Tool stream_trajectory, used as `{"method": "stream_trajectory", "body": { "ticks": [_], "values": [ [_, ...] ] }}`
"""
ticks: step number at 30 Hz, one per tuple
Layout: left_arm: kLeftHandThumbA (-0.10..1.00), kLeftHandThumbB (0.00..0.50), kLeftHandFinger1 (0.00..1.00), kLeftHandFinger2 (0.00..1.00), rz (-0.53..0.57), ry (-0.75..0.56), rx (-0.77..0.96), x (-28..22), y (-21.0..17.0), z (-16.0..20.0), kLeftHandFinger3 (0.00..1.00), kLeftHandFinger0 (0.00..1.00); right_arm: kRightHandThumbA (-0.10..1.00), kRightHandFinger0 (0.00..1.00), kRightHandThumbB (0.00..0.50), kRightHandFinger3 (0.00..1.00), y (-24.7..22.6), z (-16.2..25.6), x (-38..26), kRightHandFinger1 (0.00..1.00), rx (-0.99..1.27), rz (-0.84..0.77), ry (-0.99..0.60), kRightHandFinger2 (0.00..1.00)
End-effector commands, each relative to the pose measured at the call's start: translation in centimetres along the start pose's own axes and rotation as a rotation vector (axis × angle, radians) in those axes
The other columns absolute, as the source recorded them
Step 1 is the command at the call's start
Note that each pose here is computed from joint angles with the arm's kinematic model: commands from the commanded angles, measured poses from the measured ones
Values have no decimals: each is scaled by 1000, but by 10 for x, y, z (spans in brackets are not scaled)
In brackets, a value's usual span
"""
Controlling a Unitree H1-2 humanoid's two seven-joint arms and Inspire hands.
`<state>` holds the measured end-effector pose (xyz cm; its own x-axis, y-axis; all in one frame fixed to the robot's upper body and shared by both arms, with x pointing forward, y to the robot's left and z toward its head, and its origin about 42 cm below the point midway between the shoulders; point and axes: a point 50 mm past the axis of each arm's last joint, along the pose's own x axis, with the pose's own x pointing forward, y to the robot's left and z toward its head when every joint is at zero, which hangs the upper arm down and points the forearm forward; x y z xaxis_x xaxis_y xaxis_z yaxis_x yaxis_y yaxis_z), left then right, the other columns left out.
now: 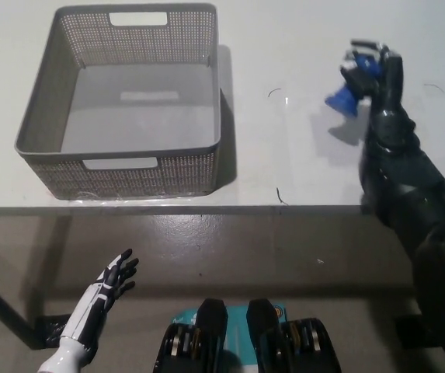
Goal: Use the right hand to pick up a chess pieces and put it into a container on the left hand side
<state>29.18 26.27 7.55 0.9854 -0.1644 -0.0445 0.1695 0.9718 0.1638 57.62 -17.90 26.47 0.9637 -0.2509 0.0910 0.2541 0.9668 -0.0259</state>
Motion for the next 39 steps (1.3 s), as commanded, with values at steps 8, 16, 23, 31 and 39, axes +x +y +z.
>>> {"method": "stream_trajectory", "body": {
  "ticks": [8, 16, 23, 31, 39],
  "values": [
    [1000, 265, 1000, 1000, -8, -60, 26, 3, 10, 12, 1000, 1000, -100, 0, 143, 501, 98, 138, -17, 123, 75, 138, -426, 511],
    [1000, 283, 1000, 1000, -15, -69, 46, 5, 9, 14, 1000, 1000, -100, 0, 141, 476, 161, 154, -52, 121, 112, 278, -433, 514],
    [1000, 294, 1000, 1000, -30, -66, 48, 7, 5, 15, 1000, 1000, -100, 172, 131, 454, 201, 149, -79, 368, 7, 346, -409, 569],
    [1000, 294, 1000, 1000, -37, -69, 50, 7, 7, 18, 1000, 1000, -100, 0, 125, 608, 211, 109, -91, 220, -135, 422, -375, 712],
    [1000, 298, 1000, 1000, -52, -61, 69, 11, 10, 20, 1000, 1000, -100, 0, 140, 800, 204, 85, -86, 373, -278, 458, -292, 812]
  ]
}}
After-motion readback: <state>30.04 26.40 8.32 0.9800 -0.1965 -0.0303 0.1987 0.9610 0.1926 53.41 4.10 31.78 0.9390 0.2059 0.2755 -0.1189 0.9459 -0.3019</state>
